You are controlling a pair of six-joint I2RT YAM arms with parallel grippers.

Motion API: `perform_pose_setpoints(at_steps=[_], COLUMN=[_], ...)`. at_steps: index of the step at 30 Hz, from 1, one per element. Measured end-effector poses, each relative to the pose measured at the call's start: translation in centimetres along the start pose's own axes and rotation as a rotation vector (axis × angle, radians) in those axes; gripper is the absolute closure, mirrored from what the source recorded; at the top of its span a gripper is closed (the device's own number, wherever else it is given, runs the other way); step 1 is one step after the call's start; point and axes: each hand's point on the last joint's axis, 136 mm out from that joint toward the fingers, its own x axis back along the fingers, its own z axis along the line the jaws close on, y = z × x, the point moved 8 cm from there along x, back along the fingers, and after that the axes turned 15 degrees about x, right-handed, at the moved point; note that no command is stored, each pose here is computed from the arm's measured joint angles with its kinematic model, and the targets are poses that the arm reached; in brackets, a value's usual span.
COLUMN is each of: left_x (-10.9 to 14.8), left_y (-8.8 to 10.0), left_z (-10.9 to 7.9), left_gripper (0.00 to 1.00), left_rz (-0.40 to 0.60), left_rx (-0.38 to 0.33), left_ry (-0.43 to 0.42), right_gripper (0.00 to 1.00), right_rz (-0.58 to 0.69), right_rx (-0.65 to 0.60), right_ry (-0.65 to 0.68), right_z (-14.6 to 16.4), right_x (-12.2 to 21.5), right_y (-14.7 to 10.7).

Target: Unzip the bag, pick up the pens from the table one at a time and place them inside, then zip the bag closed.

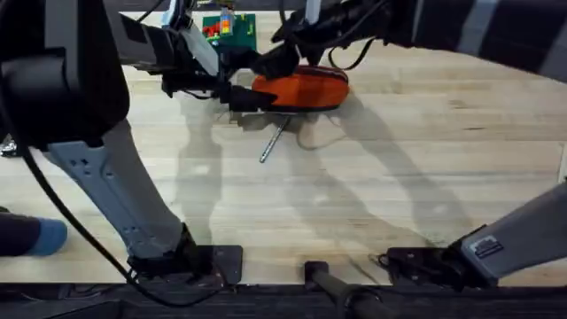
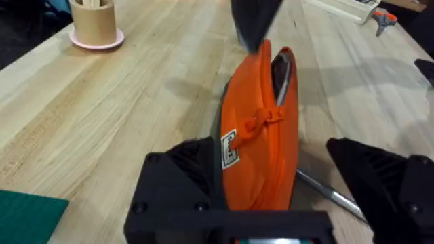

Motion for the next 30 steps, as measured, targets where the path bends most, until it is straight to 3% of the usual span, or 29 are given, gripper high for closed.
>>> perform_pose_setpoints(at_steps=[9,13,22,26,30], left_x=[0.0,0.2,1.7,2.3,3.0], left_y=[0.1,0.5,6.7,8.7,10.1], left_z=[0.1,0.1,-2.9,-4.2,-5.2], left_gripper=[0.005,0.005,0.005,0.006,0.006], left_rz=[0.004,0.057,0.137,0.16,0.178], left_rx=[0.015,0.004,-0.133,-0.126,-0.075], left_ry=[0.004,0.049,0.2,0.279,0.365], right_gripper=[0.006,0.006,0.006,0.006,0.006], right_rz=[0.018,0.029,0.097,0.127,0.17], right_rx=[-0.035,-0.083,-0.203,-0.219,-0.233], right_ry=[-0.106,-0.133,-0.171,-0.22,-0.271], right_z=[-1.4,-2.2,-3.0,-2.4,-1.5], right_x=[1.8,2.5,5.3,7.3,9.2], right_y=[0.3,-0.3,-1.9,-1.2,-0.6])
